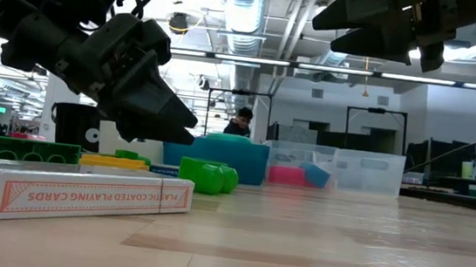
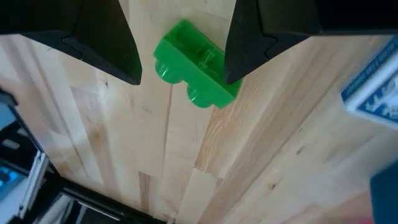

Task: Pick & Place Toys
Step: Put the green 2 stud game piece into the left transparent bin

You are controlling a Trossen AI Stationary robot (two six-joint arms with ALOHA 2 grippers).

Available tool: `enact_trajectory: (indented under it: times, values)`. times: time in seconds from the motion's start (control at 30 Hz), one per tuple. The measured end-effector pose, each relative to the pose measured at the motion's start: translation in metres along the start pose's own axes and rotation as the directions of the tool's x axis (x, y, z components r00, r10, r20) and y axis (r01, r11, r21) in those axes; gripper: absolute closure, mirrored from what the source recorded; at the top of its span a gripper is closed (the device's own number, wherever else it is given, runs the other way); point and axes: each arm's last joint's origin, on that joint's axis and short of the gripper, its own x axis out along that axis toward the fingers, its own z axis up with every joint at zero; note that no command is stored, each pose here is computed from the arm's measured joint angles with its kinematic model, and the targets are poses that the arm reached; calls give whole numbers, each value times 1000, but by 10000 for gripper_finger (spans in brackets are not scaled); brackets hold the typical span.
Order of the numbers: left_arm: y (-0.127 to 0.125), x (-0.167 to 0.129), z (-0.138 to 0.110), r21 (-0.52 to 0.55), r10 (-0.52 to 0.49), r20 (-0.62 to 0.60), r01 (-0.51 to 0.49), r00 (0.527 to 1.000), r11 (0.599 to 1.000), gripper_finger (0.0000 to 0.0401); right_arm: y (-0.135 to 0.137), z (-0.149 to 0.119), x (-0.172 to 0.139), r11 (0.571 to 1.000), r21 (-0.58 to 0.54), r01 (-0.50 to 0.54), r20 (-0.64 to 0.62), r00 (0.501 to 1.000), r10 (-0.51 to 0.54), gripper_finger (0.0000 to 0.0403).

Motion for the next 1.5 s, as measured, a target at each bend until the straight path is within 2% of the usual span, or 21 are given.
enact_trajectory:
  times: [0.13, 0.3, 0.5, 0.93, 1.1, 1.23, 1.5]
  values:
    - [0, 0, -1, -98, -20, -24, 18, 999, 995, 178, 0, 0, 0, 1000, 0, 0, 0, 1000, 0, 177]
    - [0, 0, -1, -245, -26, -27, 19, 999, 969, 178, 0, 0, 0, 1000, 0, 0, 0, 1000, 0, 177]
    - [-1, 0, -2, -338, -40, -34, 26, 999, 941, 178, 0, 0, 0, 1000, 0, 0, 0, 1000, 0, 177]
    - [0, 0, -3, -326, -37, -53, 18, 998, 945, 178, -1, 0, 2, 1000, 2, 6, 1, 1000, -6, 177]
    - [2, 0, -7, -242, -17, -90, -6, 996, 970, 178, -2, 1, 4, 1000, 3, 14, 1, 1000, -14, 177]
    - [2, -1, -8, -223, -11, -99, -11, 995, 975, 178, -2, 1, 4, 1000, 3, 14, 1, 1000, -14, 177]
    - [3, -1, -9, -117, -6, -109, -7, 994, 993, 178, -2, 1, 6, 1000, 4, 18, 1, 1000, -18, 177]
